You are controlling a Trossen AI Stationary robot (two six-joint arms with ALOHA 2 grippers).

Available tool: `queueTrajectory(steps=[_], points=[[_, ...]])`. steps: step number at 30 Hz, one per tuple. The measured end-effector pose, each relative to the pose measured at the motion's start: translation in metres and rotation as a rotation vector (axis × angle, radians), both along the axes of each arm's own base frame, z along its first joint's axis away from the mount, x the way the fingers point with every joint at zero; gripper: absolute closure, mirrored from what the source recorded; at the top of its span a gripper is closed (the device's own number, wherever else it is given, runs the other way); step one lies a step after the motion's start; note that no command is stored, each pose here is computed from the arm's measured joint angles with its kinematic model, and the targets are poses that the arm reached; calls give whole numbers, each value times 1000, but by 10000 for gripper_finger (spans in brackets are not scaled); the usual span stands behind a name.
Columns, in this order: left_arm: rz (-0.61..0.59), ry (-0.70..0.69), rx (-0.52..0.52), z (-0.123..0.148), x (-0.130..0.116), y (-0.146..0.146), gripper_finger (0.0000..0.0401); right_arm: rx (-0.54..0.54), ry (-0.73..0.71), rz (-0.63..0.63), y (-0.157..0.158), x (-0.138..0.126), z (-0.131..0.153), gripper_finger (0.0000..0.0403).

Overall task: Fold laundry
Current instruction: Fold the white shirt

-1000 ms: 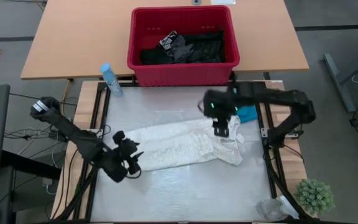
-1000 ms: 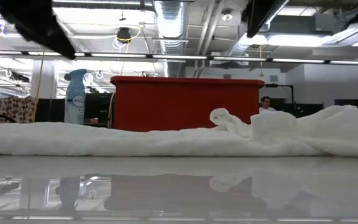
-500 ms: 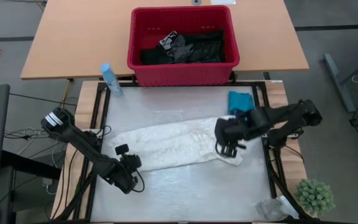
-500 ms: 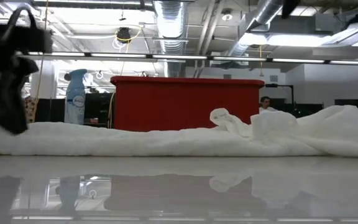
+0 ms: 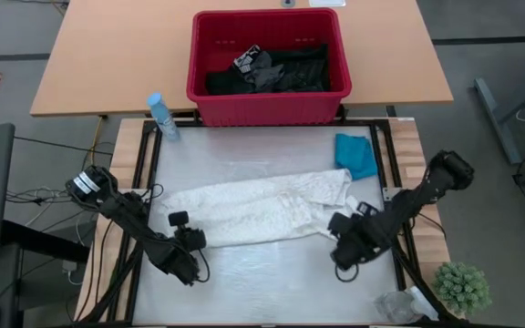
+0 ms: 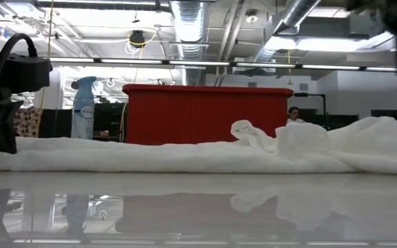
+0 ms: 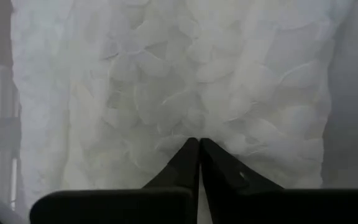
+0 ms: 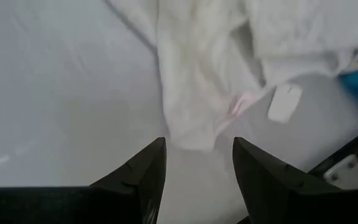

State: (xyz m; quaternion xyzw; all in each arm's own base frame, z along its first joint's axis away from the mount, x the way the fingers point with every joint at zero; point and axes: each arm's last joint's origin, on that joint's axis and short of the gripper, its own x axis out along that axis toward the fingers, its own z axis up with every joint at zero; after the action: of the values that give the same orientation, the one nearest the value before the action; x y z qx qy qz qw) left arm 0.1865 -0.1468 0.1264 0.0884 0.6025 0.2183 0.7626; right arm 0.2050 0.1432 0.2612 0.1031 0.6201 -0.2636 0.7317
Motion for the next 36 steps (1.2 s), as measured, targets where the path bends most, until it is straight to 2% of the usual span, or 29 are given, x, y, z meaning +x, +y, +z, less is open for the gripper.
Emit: queueTrajectory(steps=[4,8,13,17,22,28,36], points=[[-12,28,6,0,-1,1,393,8,-30,-84,11,-12,-16,195],[-11,34,7,0,-2,1,392,68,-162,-155,20,-20,-25,195],[-10,34,7,0,-2,1,392,17,-285,-241,18,-46,-35,195],[-13,35,8,0,-2,1,392,48,-363,-297,15,-61,-43,195],[3,26,4,0,-2,1,392,134,-422,-274,18,-60,-55,195],[18,23,-6,0,-2,1,392,56,-413,-285,7,-57,-75,195],[-17,37,2,0,-2,1,392,2,-426,-269,-5,-47,-78,195]])
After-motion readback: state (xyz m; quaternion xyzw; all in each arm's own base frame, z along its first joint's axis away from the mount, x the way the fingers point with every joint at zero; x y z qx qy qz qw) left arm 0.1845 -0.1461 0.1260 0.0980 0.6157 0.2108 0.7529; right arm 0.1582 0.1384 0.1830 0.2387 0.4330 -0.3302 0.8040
